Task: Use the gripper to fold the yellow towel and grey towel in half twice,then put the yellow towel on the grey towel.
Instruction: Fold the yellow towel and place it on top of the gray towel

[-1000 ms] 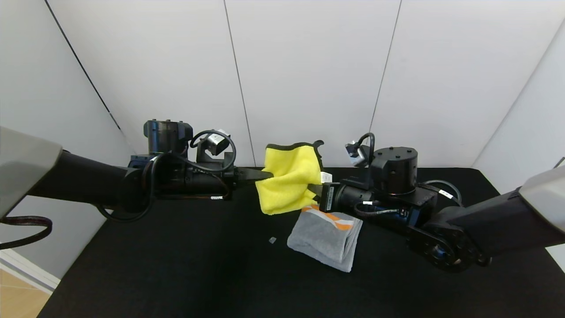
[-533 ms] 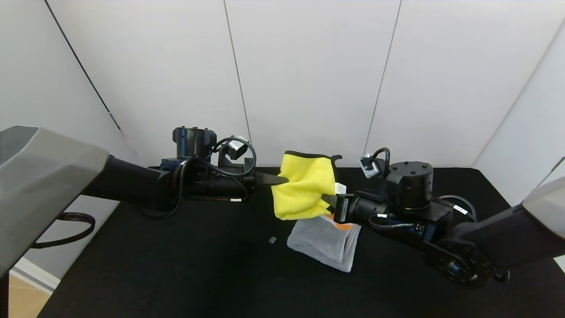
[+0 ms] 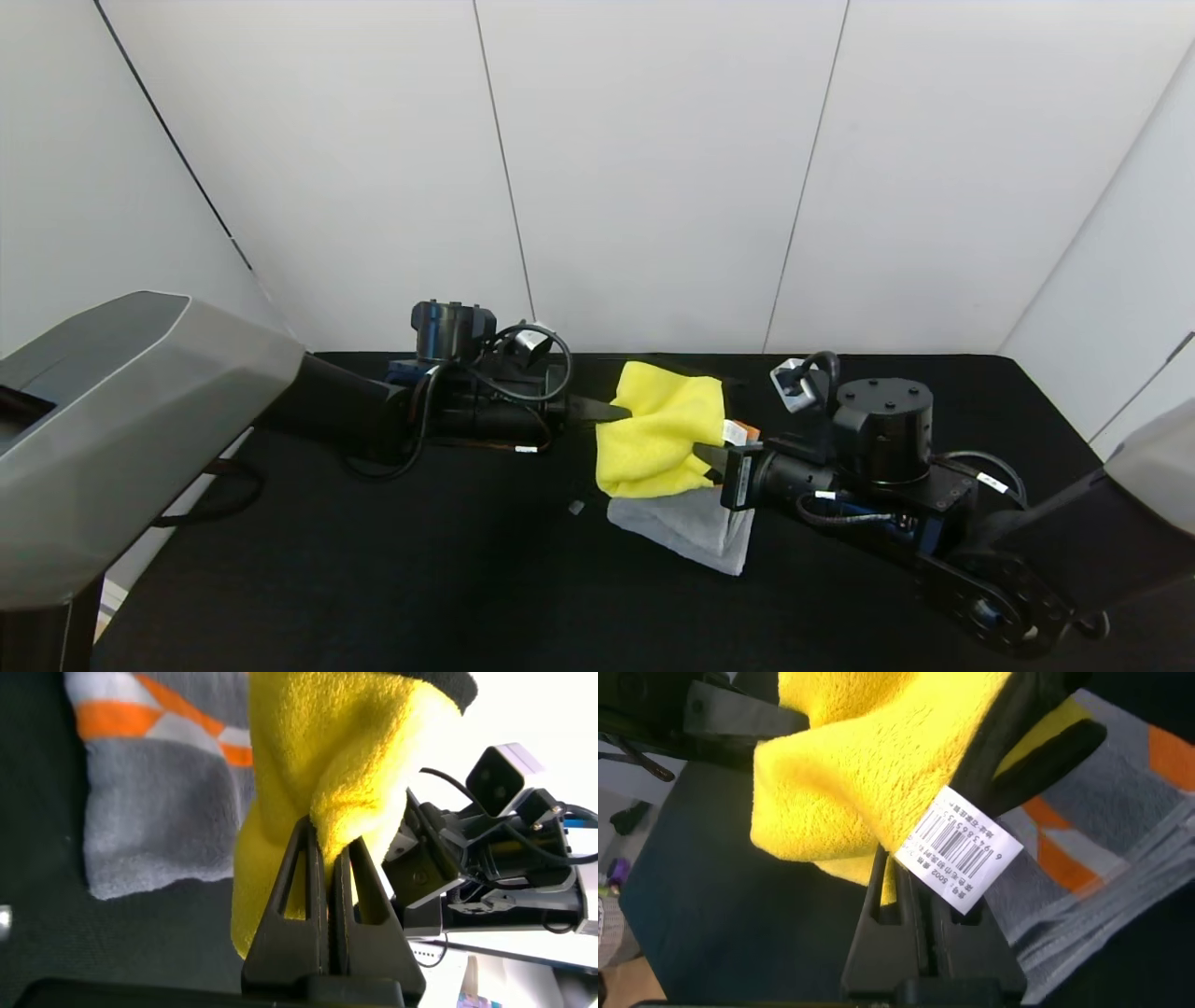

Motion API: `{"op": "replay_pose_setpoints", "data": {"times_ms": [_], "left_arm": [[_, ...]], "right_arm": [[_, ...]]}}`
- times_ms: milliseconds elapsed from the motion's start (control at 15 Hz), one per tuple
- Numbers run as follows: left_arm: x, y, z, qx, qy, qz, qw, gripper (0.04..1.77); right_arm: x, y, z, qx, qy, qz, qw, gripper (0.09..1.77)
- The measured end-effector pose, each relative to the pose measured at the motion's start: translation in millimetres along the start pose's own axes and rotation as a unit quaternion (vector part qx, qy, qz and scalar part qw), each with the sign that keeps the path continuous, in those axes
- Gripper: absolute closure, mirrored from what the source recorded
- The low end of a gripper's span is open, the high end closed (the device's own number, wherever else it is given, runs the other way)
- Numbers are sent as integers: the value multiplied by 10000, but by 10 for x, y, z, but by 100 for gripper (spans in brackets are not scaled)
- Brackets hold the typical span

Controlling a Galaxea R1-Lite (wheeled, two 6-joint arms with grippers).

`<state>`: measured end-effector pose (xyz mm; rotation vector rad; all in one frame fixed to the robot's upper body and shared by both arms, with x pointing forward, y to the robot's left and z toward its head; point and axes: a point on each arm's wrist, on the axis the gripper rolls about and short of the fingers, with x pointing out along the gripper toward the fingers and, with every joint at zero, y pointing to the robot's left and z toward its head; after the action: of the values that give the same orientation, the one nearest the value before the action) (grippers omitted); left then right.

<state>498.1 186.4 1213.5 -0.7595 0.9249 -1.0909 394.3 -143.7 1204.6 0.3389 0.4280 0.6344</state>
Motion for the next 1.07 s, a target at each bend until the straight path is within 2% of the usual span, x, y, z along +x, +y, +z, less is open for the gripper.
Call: {"op": "replay_pose_setpoints", "data": {"times_ms": [333,600,867,1067], "left_arm": [[77,40,-52,45,53,57,10000,167],[105,85,-102,663,122,81,9977,167],[117,108,-113,623,158,112,9979,167],[124,111,-107,631,158,113,9978,167]], "right_arm": [[-74,-33,-139,9,26,9,10000,171],[-46,-97,-227,98,67,-41,9999,171],[-39,-142,-278,173,149,-105,9997,171],[-22,-187,-294,208,43,-101,9997,171]]}}
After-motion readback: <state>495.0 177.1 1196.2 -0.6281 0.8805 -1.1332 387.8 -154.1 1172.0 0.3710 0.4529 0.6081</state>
